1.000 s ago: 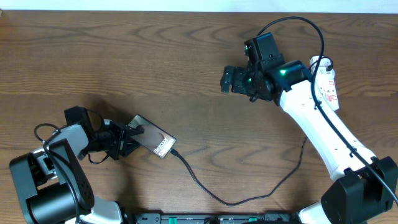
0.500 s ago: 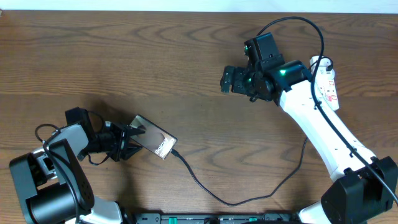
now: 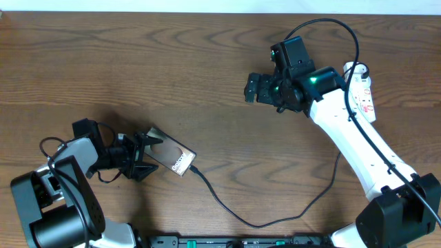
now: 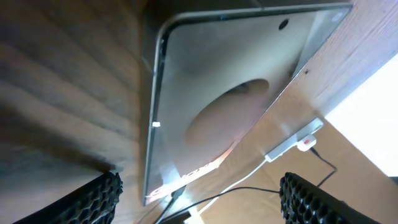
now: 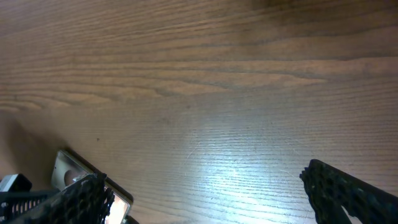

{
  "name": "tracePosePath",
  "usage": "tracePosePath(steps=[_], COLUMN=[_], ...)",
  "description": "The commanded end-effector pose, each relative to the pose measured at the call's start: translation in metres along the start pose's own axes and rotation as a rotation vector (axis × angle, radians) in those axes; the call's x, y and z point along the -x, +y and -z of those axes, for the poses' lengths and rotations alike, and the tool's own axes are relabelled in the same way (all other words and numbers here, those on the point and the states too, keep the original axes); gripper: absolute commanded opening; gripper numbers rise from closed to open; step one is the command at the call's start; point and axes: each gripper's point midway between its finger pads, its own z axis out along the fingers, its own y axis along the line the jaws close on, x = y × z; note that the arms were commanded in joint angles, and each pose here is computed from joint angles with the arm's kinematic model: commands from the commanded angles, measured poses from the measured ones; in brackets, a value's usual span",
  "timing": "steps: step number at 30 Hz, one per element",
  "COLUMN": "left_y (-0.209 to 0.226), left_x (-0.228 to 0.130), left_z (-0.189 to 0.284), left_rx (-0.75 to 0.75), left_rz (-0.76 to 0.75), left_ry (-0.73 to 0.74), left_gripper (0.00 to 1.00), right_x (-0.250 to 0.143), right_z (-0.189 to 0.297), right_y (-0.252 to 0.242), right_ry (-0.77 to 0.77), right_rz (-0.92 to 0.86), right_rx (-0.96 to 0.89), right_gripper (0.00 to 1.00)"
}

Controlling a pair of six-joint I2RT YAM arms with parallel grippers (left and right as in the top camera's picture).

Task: Plug charger to phone and switch on socket
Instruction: 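Lay the phone flat and open the left gripper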

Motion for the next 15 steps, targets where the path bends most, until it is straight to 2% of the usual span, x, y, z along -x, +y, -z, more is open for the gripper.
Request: tracePosePath(steps=[1,8,11,15], left_y=[0.019,-0.02,-0.048,-0.074], left_x=[0.01,0.003,-0.007,-0.01], left_z=[0.007,0.044,0.066,0.107], left_rx=[0.117,0.083,0.068,0.255], left_rz=[-0.076,-0.271,-0.425,-0.533], left_ry=[-0.098,-0.21,-0.265,-0.41], left_gripper=[0.84,0.85,0.85,0.85], right_x=[0.004,0.005,0.006,0.009], right_z=[0.004,0.005,0.005,0.005], right_y=[0.003,0.003,0.004,0.006], right_ry=[-0.019,-0.022,-0.029,-0.038], right_rz=[-0.006,-0.006,-0.005,-0.003], right_rx=[0.0,0.002,0.007,0.014], right_gripper=[0.99,0.99,0.99,0.99])
